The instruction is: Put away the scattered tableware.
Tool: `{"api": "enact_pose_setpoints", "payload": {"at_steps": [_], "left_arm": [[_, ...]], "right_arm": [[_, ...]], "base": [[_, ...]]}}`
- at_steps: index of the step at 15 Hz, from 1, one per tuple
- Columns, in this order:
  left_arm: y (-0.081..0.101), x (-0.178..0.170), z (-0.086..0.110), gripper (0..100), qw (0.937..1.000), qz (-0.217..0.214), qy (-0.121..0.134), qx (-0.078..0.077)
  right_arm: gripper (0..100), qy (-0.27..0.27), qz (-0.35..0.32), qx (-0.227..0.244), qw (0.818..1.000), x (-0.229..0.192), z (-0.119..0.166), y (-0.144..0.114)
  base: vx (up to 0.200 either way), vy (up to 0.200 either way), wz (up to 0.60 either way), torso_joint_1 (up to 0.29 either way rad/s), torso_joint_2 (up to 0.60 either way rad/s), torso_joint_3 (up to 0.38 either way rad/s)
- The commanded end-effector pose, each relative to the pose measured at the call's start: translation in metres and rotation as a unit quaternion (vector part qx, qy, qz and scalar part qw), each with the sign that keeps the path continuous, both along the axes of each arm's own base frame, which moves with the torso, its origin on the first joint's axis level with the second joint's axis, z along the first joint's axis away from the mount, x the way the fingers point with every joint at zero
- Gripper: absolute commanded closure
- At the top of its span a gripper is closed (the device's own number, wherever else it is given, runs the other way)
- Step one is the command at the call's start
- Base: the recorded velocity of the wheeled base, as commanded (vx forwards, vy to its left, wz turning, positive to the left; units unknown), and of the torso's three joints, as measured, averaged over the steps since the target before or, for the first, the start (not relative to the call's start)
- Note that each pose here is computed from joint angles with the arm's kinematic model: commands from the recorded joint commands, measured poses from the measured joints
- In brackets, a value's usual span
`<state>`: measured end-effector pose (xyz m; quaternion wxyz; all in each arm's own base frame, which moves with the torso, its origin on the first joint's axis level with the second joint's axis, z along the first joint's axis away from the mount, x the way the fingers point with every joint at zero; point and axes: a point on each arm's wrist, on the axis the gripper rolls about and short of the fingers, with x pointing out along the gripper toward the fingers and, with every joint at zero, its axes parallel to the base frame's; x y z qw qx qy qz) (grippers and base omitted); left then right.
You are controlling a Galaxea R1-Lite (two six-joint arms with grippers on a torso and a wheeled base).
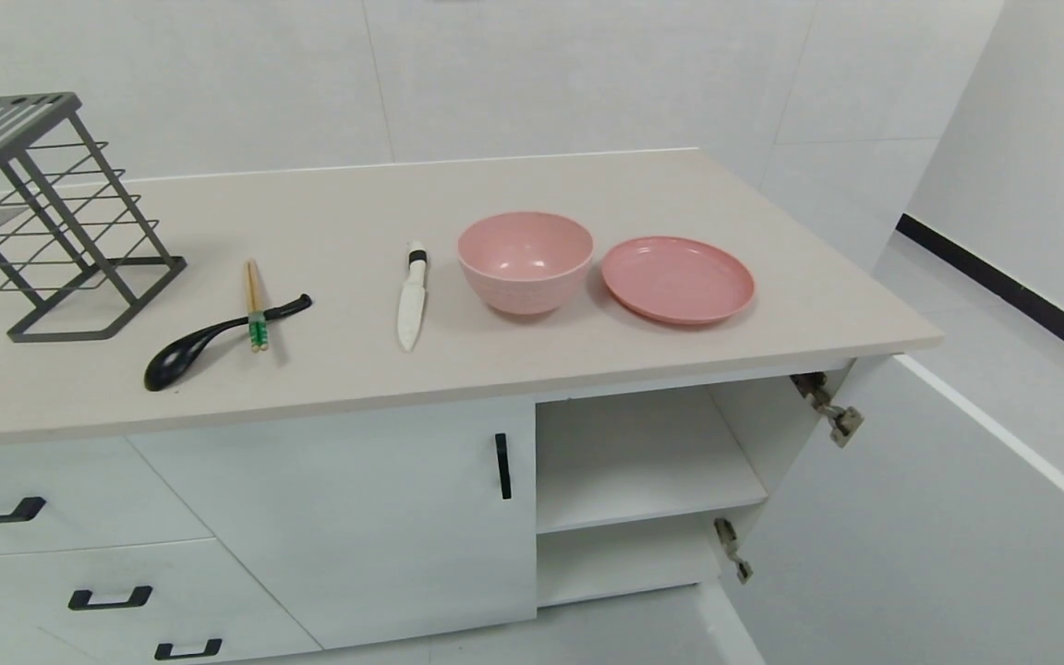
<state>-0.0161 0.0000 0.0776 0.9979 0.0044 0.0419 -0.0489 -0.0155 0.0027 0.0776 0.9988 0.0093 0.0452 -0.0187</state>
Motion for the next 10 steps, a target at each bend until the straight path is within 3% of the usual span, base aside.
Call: {"api": "enact_pose_setpoints", "payload": {"at_steps": [1, 5, 10], "left_arm": [[-0.0001, -0.0002, -0.0001, 0, 1.0, 0.0, -0.001, 0.0], [0.0, -0.0002, -0.0002, 0, 1.0, 0.001, 0.0, -0.002], [0.0, -0.0002, -0.0002, 0, 1.0, 0.001, 0.0, -0.002]], "right_arm": [[0, 0.001, 0.0, 0.0, 1.0, 0.0001, 0.0001, 0.0], [0, 0.0, 0.0, 0.0, 1.0, 0.0001, 0.0002, 0.0], [0, 0.001, 0.0, 0.0, 1.0, 0.0001, 0.0001, 0.0]], "base": [[0.0, 0.0, 0.0, 0.0, 0.0, 0.0], [0.0, 0.0, 0.0, 0.051, -0.09, -0.043], [0.0, 0.0, 0.0, 0.24, -0.45, -0.212]]}}
